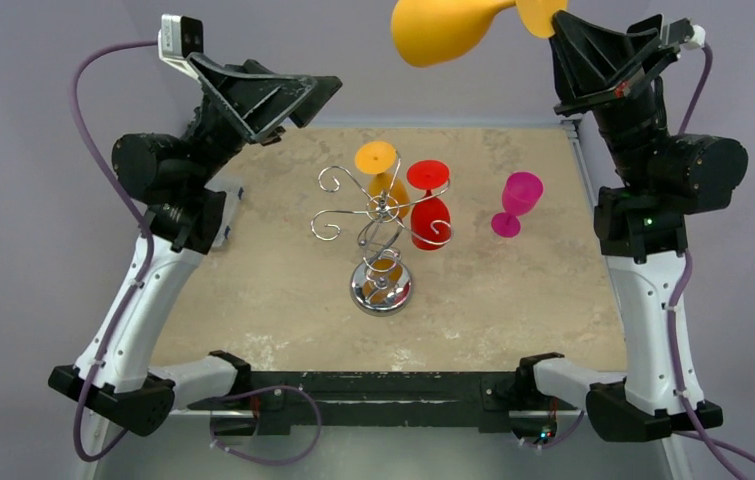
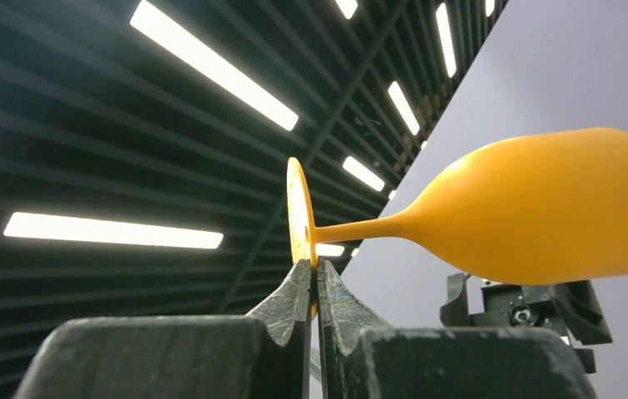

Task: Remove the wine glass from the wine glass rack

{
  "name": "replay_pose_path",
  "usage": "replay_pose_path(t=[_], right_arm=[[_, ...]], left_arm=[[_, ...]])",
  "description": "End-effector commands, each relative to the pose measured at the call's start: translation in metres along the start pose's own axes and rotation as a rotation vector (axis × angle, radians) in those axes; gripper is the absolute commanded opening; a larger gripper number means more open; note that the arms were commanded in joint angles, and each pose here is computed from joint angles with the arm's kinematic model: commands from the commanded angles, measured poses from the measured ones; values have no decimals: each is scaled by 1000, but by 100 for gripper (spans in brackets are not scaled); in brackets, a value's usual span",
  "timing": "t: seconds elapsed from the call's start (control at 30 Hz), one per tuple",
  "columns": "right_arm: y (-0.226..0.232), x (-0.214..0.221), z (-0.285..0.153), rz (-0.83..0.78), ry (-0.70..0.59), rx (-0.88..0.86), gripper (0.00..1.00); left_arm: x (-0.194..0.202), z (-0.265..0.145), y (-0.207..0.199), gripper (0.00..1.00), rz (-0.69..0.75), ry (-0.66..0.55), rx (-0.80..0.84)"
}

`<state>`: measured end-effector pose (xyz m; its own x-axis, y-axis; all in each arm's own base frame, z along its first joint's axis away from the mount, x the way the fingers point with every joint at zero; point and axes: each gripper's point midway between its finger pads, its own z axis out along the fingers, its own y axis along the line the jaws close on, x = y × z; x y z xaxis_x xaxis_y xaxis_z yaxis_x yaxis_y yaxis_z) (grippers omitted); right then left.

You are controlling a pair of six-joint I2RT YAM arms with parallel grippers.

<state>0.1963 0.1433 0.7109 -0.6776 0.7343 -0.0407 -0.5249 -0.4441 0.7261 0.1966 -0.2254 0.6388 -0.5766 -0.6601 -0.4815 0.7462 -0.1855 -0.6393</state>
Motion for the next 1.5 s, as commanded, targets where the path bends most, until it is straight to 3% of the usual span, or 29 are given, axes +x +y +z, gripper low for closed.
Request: replay_pose_path(t=[0.0,0.2,0.47,1.27,1.47], right_arm=[[18,9,1,35,57,-66,0],[13,5,5,49,48,-52,0],[5,7,-3,50,40,-21,0],[-7,5,13,27,61,-28,0],[-21,10,17,51,72,-22,0]], left_arm=[[-11,10,-6,92,18,-37,111],[-21,40,14,91,-43,11,226],[-32,63,34,91,-57,18,256],[-6,69,35,89,-118,162,312],[-3,75,25,84,-134,175,360]])
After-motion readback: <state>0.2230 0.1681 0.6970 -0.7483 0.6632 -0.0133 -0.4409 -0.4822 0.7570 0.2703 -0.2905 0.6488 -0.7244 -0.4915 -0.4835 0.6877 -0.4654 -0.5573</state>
